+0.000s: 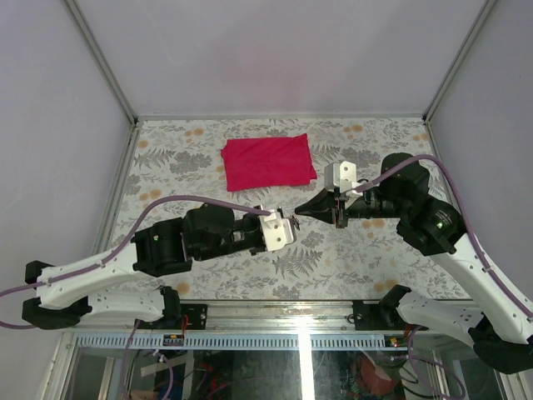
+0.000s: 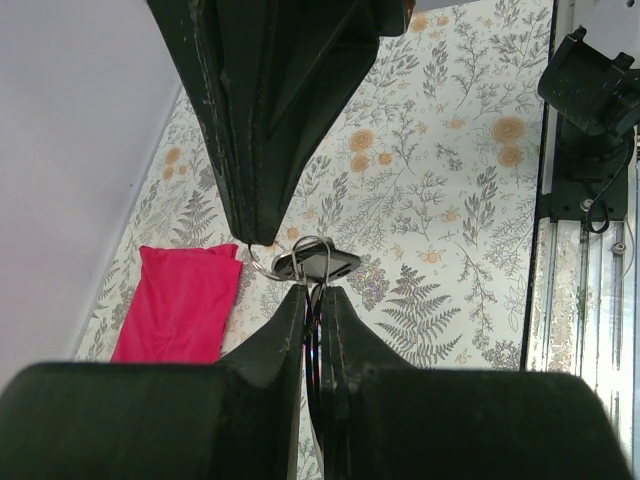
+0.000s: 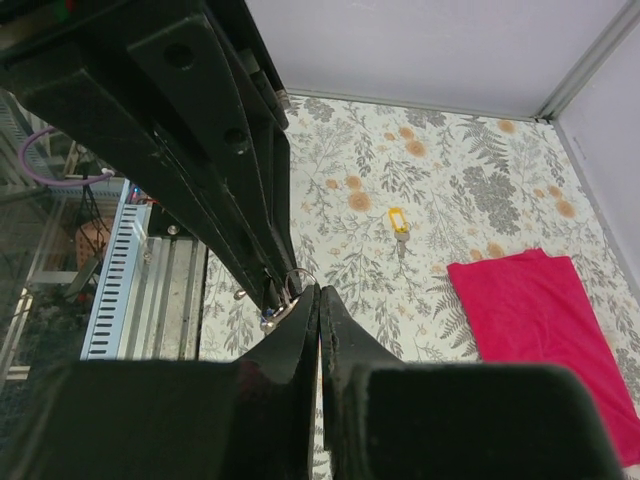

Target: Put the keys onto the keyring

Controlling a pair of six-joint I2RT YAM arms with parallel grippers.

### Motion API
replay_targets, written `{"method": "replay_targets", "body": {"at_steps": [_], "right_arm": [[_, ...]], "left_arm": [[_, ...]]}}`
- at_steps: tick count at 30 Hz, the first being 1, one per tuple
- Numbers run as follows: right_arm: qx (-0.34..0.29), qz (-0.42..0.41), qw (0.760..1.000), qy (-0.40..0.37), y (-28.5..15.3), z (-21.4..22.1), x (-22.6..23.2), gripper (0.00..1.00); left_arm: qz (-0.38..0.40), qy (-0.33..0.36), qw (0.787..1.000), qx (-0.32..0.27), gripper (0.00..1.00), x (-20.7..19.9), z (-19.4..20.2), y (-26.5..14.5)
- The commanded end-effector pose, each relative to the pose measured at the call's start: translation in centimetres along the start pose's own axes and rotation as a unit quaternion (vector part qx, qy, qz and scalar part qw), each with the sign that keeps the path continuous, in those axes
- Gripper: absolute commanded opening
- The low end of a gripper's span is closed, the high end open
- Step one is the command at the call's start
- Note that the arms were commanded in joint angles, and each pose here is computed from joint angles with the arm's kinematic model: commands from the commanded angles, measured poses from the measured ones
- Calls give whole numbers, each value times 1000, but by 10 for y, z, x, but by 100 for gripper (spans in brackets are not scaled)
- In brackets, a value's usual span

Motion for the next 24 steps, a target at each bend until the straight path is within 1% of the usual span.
{"method": "replay_targets", "body": {"at_steps": [1,11,19,24], "right_arm": [[-33,-9,999,-23,-1,-21,-1,0],[-32,-23,999,-19,0,-20,2,0],[-46,-15,998,-32,-8,-32,5,0],[-42,-14,998,-34,-12,-33,6,0]], "left_arm": [[-9,0,999,-38,0,9,-24,-5],[-16,-1,999,-35,0,11,-25,-5],[-18,-3,999,-28,0,11,-21,-6],[-20,-3,999,-28,0,12,-22,-6]]}}
Point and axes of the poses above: each gripper's point midway between its finger pads, its own y axis out along the fingers, its own x axis along the line the jaws close on, z = x × y, the point moved 4 cm from there along -y, back along the fingers, and after that the axes turned 3 degrees about -y, right-handed, at the moved point
